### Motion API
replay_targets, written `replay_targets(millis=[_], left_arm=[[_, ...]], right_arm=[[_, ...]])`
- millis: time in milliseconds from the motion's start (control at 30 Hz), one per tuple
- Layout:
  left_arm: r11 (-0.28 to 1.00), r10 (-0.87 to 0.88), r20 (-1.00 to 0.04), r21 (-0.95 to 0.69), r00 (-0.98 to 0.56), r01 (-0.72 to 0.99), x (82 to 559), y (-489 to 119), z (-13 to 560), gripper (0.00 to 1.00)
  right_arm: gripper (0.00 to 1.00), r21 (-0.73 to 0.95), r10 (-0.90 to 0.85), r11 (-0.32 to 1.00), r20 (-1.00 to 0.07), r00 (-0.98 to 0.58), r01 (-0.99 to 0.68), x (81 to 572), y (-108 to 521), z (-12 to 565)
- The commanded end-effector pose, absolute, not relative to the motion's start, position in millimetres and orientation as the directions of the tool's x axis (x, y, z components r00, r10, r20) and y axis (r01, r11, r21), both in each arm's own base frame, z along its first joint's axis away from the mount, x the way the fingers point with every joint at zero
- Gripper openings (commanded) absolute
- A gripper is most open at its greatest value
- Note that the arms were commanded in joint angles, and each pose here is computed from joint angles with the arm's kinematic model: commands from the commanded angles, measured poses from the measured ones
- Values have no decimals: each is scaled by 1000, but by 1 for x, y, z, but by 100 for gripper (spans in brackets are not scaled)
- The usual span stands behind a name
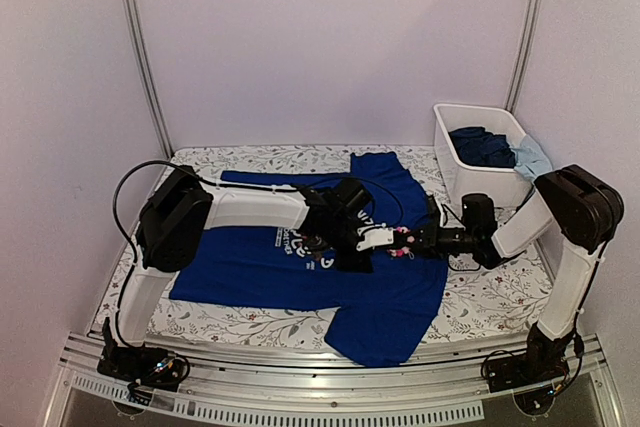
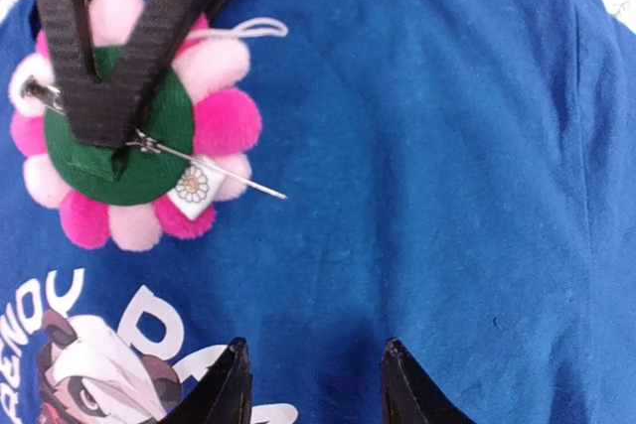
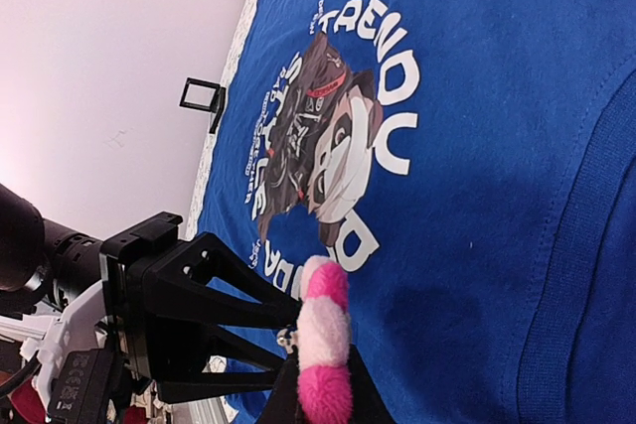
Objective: Pin the brooch onto the clothing
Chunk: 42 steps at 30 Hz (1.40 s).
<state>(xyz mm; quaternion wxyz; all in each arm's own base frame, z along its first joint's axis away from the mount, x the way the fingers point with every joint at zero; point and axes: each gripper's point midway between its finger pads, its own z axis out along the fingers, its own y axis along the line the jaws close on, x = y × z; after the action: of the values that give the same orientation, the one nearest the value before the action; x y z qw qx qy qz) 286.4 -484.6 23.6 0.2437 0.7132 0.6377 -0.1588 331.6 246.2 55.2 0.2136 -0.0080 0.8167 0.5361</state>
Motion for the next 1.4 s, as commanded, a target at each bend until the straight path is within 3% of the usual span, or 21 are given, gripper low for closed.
replay_targets(millis=[0, 300, 567, 767, 1067, 1367], left_arm=[[-99, 843, -527, 53, 111, 994, 265, -482, 6, 45], [-88, 858, -505, 42, 97, 995, 261, -482, -9, 42], [-91, 865, -493, 24, 91, 996, 255, -481, -15, 32], [-64, 870, -488, 41, 76, 997, 260, -483, -14, 0], [-90, 811, -575, 55, 106, 994, 257, -497, 36, 0], [-101, 803, -584, 69, 122, 993, 259, -500, 40, 0]], right_arm=[[0, 873, 207, 423, -355, -912, -243, 333, 247, 51], [0, 894, 239, 402, -308, -921, -195, 329, 247, 44], [0, 898, 220, 401, -287, -932, -182, 325, 258, 36], [0, 900, 213, 400, -275, -938, -173, 323, 261, 32], [0, 907, 164, 378, -261, -951, -183, 317, 272, 36], [0, 902, 168, 413, -209, -963, -124, 315, 273, 19]])
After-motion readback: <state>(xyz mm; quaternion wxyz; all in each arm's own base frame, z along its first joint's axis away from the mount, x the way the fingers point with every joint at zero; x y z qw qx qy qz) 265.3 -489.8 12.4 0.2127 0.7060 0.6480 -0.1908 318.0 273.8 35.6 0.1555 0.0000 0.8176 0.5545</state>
